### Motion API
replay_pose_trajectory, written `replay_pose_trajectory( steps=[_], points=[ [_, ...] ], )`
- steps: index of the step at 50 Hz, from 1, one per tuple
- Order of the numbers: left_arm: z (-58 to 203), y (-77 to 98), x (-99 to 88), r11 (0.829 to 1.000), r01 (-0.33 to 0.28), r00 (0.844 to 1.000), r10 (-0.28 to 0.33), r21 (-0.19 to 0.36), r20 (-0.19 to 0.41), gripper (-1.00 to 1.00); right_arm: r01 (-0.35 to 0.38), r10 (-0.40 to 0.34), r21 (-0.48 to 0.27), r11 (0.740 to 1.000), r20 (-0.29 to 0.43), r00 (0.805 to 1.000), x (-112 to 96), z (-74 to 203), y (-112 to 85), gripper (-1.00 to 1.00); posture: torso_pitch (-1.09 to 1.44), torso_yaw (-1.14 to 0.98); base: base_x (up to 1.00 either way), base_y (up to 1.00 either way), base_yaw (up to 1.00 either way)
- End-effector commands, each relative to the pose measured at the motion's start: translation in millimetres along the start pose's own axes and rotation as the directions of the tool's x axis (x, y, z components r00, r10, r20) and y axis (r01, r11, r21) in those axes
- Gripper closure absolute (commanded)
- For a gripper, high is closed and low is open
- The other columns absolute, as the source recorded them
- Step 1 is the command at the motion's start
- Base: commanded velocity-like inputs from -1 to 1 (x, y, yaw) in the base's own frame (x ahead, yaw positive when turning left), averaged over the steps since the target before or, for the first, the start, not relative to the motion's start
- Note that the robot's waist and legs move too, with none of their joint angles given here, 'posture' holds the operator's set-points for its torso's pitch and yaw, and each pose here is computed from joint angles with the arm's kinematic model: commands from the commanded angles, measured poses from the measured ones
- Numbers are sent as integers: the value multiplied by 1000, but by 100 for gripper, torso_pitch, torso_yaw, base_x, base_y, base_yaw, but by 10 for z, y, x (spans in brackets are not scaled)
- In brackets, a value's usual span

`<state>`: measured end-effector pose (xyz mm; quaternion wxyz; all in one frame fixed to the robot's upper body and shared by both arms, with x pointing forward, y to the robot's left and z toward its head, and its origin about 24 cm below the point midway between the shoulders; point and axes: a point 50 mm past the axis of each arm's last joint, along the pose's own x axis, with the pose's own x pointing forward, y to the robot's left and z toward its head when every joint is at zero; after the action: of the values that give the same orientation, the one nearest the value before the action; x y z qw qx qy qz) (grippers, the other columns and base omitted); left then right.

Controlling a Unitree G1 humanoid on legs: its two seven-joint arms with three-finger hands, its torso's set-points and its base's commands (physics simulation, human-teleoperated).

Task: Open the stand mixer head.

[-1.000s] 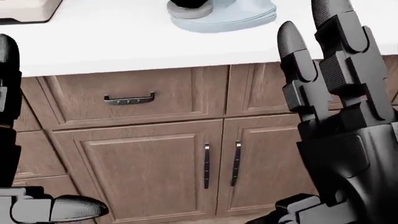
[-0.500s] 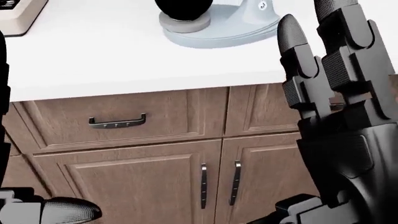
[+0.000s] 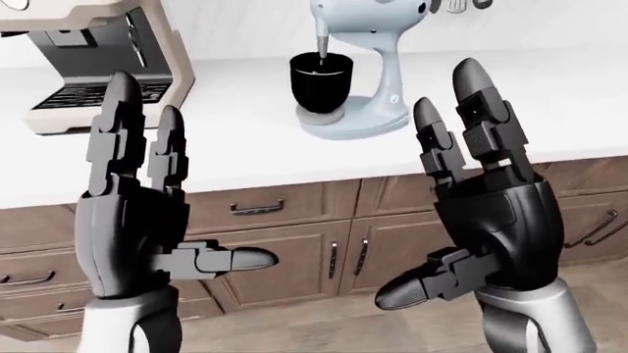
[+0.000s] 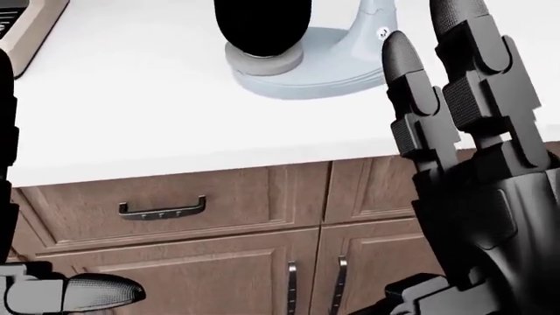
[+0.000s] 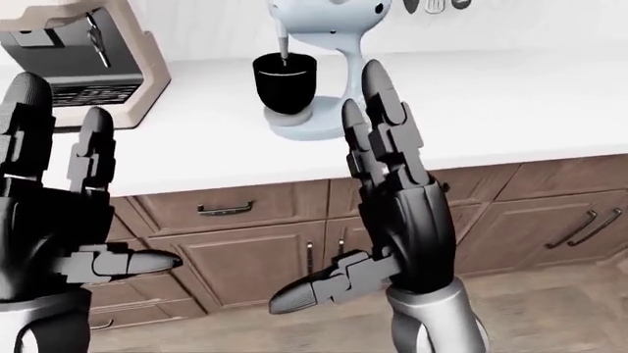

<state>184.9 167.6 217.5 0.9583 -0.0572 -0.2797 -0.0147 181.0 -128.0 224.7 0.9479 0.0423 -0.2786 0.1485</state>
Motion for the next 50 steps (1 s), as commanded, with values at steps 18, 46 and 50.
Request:
replay_pose_trajectory(
  steps=[18, 46, 50],
  points=[
    [145, -49, -3, 1000, 30, 996, -30, -4, 89, -100, -9, 11, -19, 1000, 98, 995, -12, 151, 0, -100, 0, 0, 49, 0, 0],
    [160, -51, -8, 999, 32, 995, -32, 0, 95, -100, 23, -19, -33, 999, 104, 994, 2, 154, -26, -100, 0, 0, 11, 0, 0],
    [170, -45, -20, 999, 36, 994, -34, -15, 104, -100, 27, -23, -34, 999, 104, 994, 2, 156, -33, -100, 0, 0, 5, 0, 0]
  ],
)
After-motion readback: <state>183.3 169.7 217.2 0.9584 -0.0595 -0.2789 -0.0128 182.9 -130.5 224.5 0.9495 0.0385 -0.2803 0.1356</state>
